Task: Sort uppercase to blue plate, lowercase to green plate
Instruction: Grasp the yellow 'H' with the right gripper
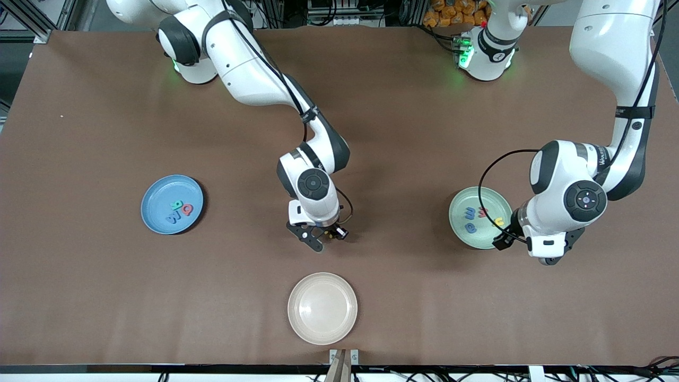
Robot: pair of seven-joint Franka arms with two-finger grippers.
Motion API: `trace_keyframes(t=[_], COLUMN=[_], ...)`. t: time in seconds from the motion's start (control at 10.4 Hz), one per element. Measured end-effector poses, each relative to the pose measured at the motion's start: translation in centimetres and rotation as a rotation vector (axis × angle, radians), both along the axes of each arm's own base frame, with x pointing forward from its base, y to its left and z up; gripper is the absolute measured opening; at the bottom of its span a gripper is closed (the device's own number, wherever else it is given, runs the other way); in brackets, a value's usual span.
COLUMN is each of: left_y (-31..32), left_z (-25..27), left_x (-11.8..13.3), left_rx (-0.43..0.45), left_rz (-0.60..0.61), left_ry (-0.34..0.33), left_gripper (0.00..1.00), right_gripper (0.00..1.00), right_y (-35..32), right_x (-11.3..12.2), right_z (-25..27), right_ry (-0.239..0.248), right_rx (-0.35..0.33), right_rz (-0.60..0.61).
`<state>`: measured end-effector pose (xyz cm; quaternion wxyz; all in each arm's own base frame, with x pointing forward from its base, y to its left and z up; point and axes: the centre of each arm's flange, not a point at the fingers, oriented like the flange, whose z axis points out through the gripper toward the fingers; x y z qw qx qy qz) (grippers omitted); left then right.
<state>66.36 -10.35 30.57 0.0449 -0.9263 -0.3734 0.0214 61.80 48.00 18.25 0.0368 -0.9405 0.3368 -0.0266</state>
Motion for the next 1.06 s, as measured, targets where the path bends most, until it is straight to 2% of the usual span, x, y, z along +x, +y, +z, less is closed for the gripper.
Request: trace_keyframes(t=[0.1, 0.67, 0.87, 1.06], left_y=[0.0, -0.01, -0.01, 0.03], left_z=[0.01, 0.64, 0.78, 0.78], left_x=[0.0, 0.03, 0.03, 0.03], left_rx=[0.0, -0.001, -0.001, -0.001], left_rz=[0.0, 0.0, 0.0, 0.0], left_ry=[0.0, -0.01, -0.012, -0.011], left_gripper=[1.0, 1.0, 1.0, 1.0], right_gripper=[0.33, 0.33, 0.33, 0.33], right_y=[0.06, 0.12, -0.13, -0.56], right_x=[-0.04, -0.08, -0.11, -0.27], right_z=[0.03, 0.06, 0.12, 0.38], right_ry=[-0.002, -0.003, 0.021, 0.066], right_rx=[-0.003, -0.008, -0.029, -0.062], right_rz=[0.003, 0.009, 0.038, 0.094])
